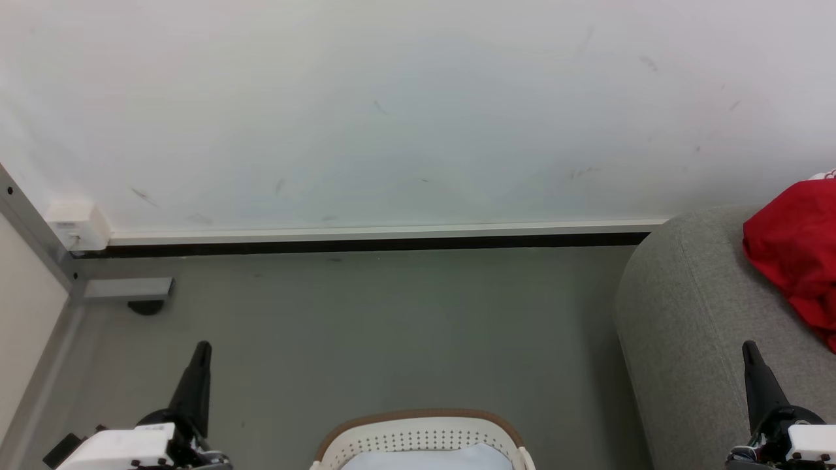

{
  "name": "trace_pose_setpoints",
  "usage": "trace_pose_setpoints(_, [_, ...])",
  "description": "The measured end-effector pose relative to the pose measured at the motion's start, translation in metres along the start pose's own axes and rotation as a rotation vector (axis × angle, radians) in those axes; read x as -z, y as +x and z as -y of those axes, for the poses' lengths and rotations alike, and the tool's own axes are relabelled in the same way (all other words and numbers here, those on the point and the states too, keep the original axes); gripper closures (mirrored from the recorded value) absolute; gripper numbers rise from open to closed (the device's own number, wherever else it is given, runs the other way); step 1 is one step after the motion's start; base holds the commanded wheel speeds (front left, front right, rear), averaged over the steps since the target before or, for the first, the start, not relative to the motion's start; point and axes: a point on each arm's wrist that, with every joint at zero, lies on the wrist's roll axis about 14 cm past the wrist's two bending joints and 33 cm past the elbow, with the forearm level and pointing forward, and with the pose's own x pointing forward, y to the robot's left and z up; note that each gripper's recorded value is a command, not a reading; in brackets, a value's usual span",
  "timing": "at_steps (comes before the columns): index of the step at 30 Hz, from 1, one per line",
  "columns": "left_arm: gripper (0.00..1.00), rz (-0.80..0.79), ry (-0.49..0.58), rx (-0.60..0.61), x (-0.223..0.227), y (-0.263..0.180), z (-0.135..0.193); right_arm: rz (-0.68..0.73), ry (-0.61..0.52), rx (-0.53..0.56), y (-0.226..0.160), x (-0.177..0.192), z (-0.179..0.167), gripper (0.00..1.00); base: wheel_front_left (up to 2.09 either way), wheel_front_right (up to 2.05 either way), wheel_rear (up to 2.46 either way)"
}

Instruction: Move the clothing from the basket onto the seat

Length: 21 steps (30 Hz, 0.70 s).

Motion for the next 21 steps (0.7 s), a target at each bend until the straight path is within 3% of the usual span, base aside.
trace_pose_setpoints(21, [1.00,0.000,0.000,0.000,0.0000,0.0000,0.0000,-0.002,0.001,0.000,0.0001,0.0006,-0.0001,1.00,0.00,0.00,0.00])
